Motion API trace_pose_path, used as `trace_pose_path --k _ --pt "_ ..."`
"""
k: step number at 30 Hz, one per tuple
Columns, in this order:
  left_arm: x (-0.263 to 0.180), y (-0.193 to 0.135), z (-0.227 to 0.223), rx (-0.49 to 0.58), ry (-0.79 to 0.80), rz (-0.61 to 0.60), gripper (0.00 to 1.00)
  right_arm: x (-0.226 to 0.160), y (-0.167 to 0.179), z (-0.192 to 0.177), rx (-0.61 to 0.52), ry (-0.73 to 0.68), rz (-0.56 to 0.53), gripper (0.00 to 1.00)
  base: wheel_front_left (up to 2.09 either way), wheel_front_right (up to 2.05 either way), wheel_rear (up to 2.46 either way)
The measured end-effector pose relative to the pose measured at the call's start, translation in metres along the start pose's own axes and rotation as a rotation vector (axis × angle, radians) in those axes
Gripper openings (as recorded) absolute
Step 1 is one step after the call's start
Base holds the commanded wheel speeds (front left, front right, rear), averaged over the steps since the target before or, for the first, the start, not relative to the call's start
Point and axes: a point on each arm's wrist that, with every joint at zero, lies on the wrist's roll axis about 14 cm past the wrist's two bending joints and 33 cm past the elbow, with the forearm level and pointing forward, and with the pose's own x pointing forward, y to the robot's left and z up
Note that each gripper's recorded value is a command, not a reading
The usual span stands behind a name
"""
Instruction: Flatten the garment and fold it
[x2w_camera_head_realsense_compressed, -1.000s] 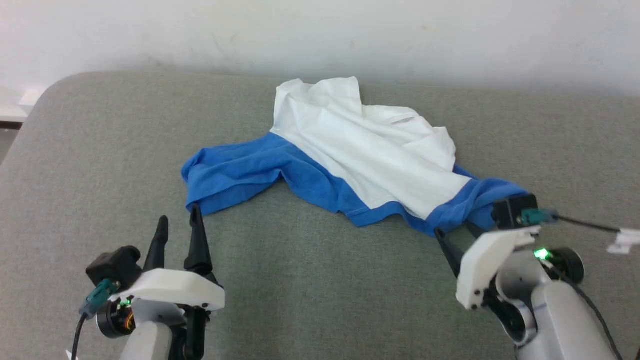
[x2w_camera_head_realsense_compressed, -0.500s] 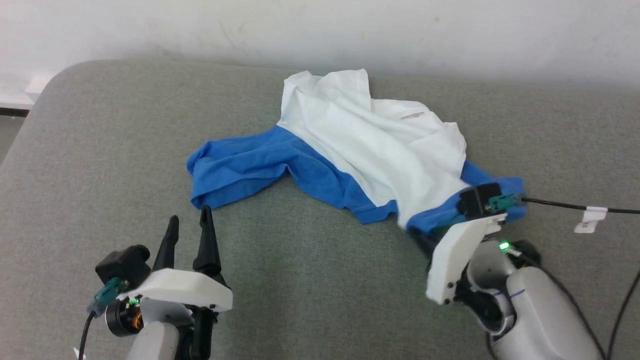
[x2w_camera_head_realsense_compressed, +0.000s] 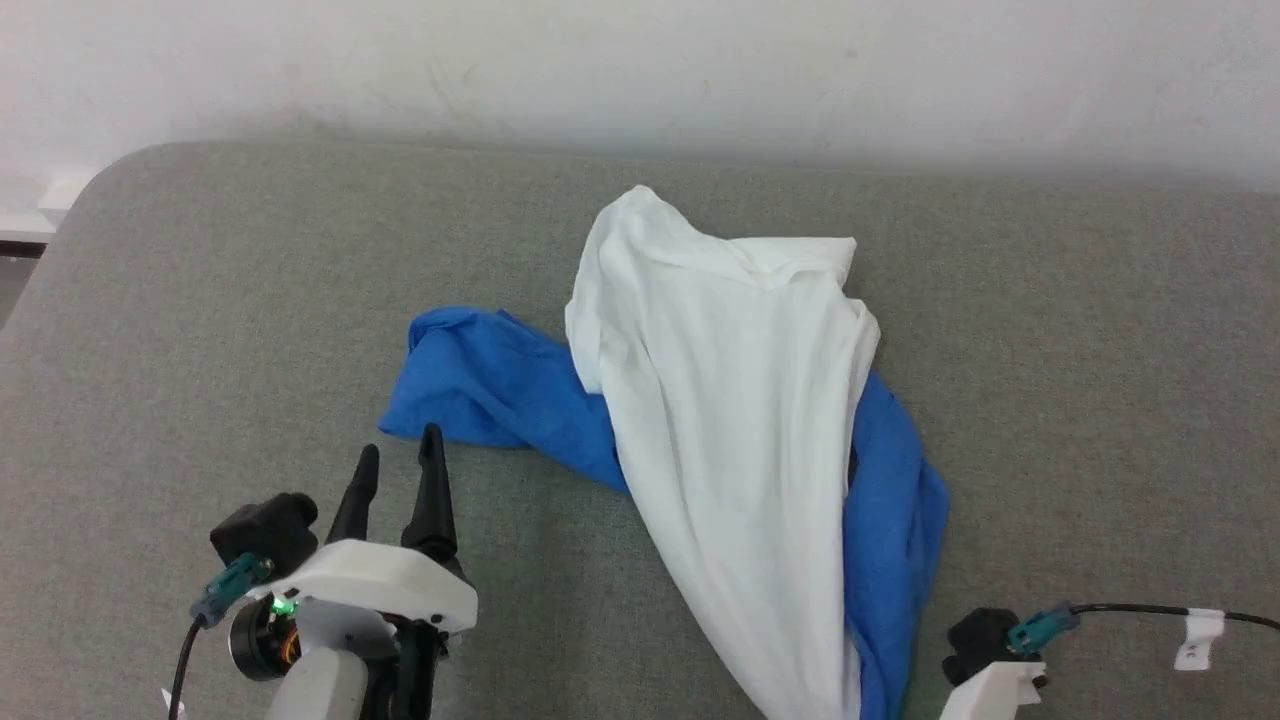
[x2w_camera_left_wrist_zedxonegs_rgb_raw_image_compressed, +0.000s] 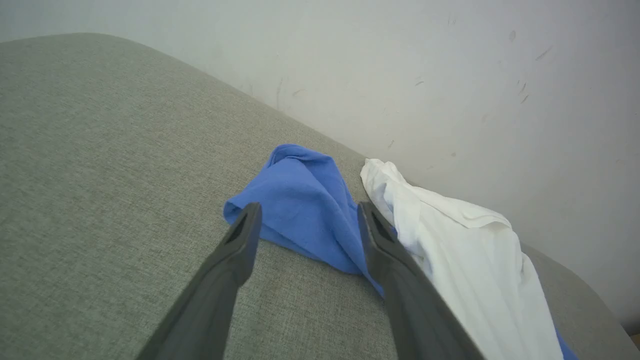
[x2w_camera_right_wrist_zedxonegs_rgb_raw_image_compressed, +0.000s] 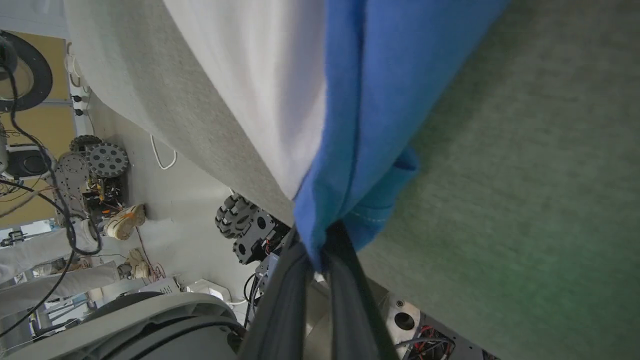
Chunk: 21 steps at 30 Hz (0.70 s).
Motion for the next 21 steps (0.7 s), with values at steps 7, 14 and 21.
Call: trace_pose_path --k 7,14,21 --pt "0.0 -0.005 -0.005 0.0 0.026 -0.016 1.0 -0.02 0.004 0.037 -0.035 -0.189 -0.018 1.0 0.0 0.0 0.0" --pt "-0.003 -0.01 -0.006 -0.003 0.032 -0.029 1.0 -0.076 -0.011 0.119 -0.098 -0.59 -0.126 1.0 0.0 0.0 0.0" --pt "-0.003 -0.01 -0.012 -0.002 0.051 -0.028 1.0 -0.083 -0.019 0.172 -0.253 -0.675 -0.29 1.0 0.0 0.0 0.0"
